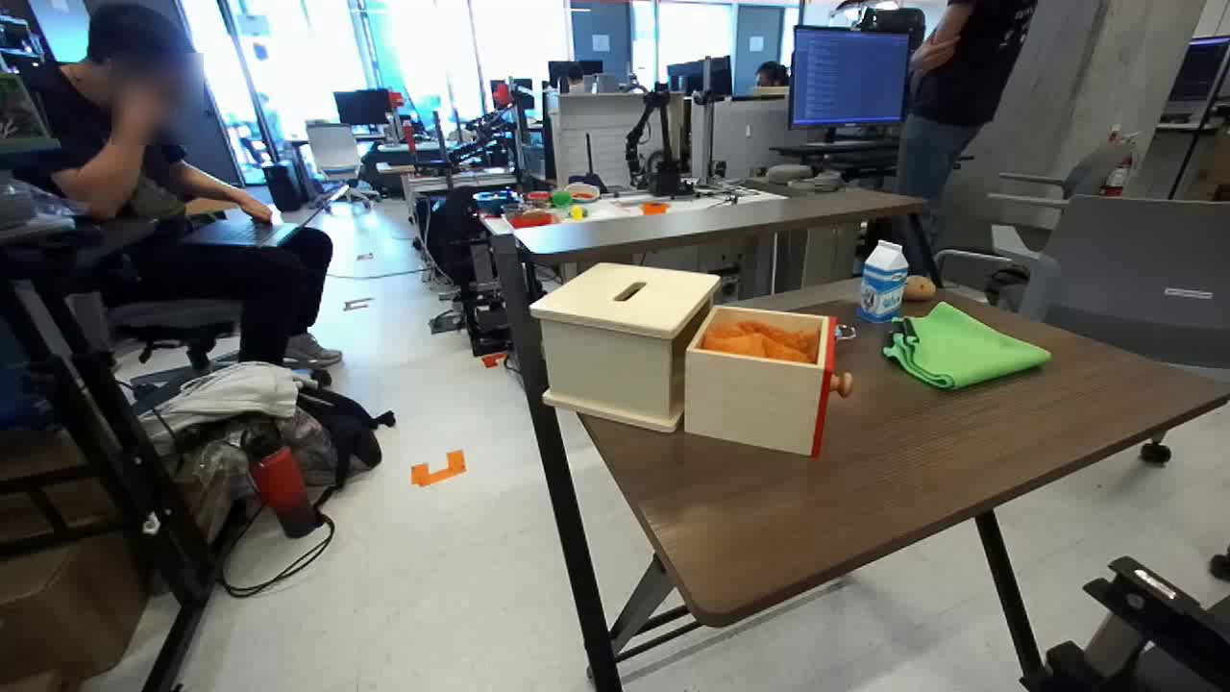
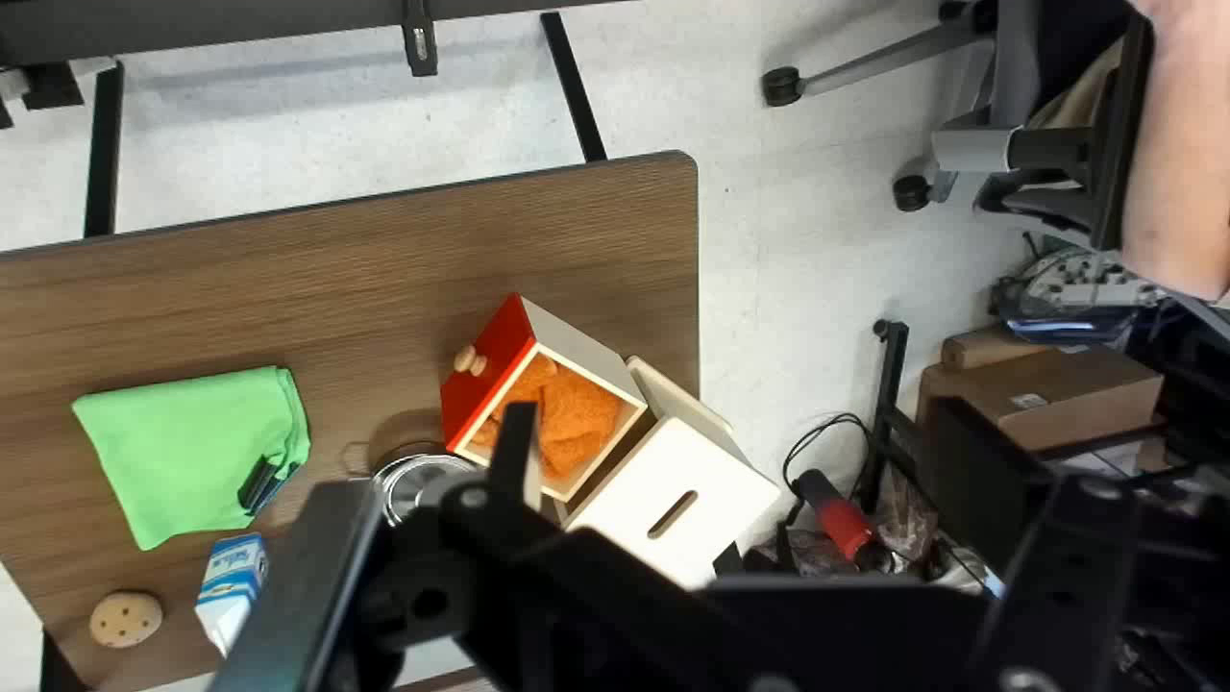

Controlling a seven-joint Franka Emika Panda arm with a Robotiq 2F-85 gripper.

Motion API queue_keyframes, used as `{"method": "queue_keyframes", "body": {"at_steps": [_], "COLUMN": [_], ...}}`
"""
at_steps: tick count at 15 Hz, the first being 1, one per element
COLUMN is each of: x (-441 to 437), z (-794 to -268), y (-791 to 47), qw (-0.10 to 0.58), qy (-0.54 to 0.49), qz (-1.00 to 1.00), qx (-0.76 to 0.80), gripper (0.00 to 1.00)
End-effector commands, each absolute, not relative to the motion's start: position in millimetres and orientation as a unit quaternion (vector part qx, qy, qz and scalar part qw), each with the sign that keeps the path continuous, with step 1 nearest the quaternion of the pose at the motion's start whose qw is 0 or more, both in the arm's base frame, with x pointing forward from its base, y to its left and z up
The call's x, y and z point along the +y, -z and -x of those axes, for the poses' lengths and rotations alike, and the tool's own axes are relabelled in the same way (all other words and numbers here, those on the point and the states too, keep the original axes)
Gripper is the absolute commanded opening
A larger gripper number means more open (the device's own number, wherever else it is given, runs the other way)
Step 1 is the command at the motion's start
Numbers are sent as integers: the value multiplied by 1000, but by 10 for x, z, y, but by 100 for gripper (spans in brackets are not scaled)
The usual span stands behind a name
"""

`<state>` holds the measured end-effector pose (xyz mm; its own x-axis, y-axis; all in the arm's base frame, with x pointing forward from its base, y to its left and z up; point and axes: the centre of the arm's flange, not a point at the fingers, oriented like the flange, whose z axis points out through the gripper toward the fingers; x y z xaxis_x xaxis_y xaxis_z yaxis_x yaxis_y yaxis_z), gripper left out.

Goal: Move the lid to the right

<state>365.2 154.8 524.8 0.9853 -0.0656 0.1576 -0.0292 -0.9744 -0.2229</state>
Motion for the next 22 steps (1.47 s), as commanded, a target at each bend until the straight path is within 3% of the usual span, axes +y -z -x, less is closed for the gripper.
{"method": "queue_keyframes", "body": {"at_steps": [1, 10, 18, 22], "x": [1549, 1578, 1219, 1050], "z": [-3654, -3722, -4811, -5323], "y": [-5257, -5159, -3930, -3268], "qw": [111, 106, -3, -57], "qy": [83, 80, 117, 63], "qz": [990, 990, 971, 951], "qx": [24, 36, 210, 298], "gripper": [100, 100, 100, 100]}}
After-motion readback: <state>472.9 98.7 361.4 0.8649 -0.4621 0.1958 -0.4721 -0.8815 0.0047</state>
